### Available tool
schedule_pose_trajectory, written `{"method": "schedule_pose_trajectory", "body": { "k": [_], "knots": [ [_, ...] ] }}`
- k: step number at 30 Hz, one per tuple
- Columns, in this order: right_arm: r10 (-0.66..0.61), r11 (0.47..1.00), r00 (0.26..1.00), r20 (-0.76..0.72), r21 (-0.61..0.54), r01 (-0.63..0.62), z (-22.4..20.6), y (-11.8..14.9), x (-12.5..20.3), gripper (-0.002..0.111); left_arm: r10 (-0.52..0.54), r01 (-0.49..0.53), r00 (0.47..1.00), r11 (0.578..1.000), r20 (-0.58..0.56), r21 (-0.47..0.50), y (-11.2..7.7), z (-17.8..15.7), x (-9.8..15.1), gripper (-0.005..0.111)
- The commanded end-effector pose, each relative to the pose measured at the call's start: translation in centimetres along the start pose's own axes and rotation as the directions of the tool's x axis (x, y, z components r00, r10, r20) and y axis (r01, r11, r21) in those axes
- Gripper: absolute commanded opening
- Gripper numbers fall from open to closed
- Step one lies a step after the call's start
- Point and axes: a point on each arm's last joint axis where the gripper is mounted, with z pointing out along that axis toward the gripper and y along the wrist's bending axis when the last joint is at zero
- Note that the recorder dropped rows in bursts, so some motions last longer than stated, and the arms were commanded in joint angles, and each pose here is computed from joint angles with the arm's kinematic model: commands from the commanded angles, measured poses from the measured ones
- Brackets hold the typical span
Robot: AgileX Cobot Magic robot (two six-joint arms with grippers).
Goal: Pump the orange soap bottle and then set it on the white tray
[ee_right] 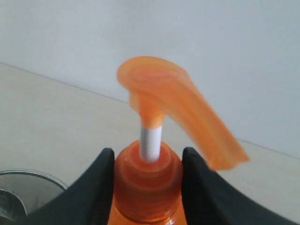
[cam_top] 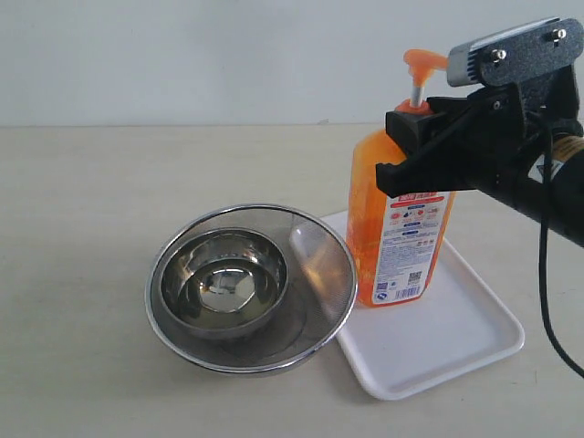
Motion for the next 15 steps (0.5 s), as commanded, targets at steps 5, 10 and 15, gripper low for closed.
{"method": "schedule_pose_trajectory", "body": {
  "k": [5,10,15],
  "knots": [
    [-0.015,1.0,0.994,0.111,0.02,0.013,0.0,-0.2,-1.2,0.0,-0.002,0.002,1.0,1.0,0.007,-0.001,0.0,0.0,0.0,0.005],
    [0.049,0.997,0.992,0.114,0.061,-0.056,-0.2,-0.6,-1.2,0.0,-0.002,0.002,1.0,1.0,0.007,-0.001,0.0,0.0,0.0,0.005],
    [0.141,0.981,0.978,0.155,0.11,-0.159,-1.2,-1.3,-2.3,0.0,-0.002,0.002,1.0,1.0,0.007,-0.001,0.0,0.0,0.0,0.005]
  ]
}}
